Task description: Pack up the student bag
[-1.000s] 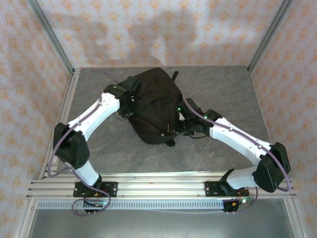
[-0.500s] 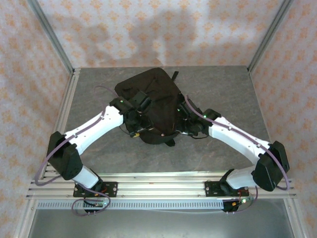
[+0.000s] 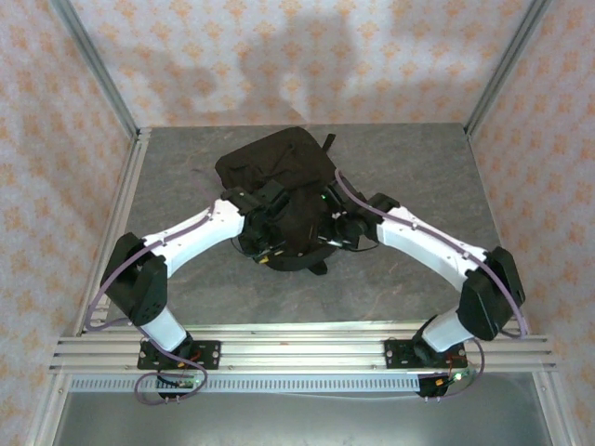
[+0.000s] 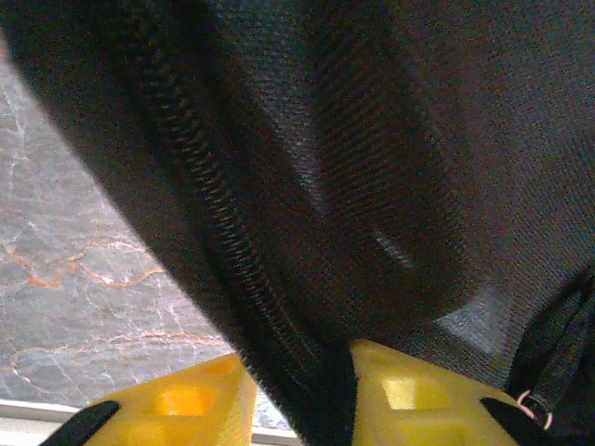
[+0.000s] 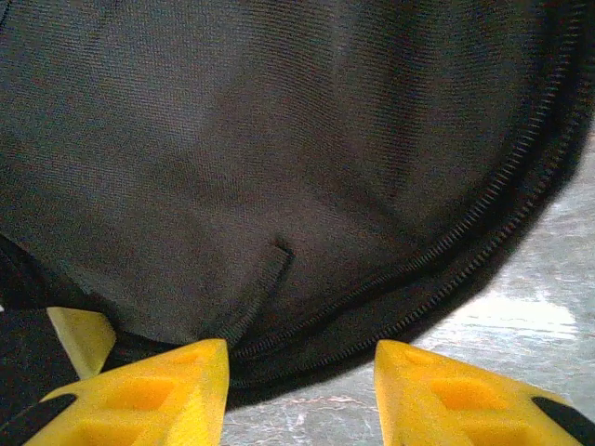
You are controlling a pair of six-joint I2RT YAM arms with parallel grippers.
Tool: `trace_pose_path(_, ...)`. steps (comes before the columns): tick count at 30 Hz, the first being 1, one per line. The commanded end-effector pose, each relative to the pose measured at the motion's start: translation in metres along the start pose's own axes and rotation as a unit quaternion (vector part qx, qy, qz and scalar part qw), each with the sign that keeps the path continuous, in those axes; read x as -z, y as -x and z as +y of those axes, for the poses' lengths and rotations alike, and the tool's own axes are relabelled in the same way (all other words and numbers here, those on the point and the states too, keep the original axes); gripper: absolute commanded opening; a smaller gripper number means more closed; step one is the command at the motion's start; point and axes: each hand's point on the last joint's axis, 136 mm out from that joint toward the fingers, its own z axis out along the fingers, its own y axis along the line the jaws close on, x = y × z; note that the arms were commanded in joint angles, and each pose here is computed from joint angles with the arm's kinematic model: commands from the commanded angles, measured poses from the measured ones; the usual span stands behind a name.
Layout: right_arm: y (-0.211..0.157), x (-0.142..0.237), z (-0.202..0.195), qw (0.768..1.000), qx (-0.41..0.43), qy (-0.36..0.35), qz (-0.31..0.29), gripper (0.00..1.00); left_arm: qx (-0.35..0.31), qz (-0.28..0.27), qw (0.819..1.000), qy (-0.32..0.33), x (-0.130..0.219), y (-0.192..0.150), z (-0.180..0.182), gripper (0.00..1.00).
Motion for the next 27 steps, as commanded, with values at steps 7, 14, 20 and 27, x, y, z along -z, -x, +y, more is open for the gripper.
trace_pose_path(7,0.017,0.005,0.043,0.999,-0.003,0.037,0.011,0.47,-0.017,-0.012,1.000,-0.009,0.007,-0.002,0.003,0.15)
trace_pose_path(14,0.013,-0.015,0.048,0.999,-0.017,0.025,0.044,0.46,-0.015,-0.040,0.998,-0.034,0.022,0.004,-0.002,0.00)
trace_pose_path(20,-0.015,-0.034,0.039,0.996,0.005,-0.005,0.091,0.47,-0.006,-0.064,0.997,-0.050,0.030,0.011,-0.006,0.00)
trace_pose_path(27,-0.038,-0.040,0.018,0.993,-0.003,-0.013,0.116,0.58,-0.004,-0.062,0.997,-0.040,0.022,0.011,-0.001,0.00)
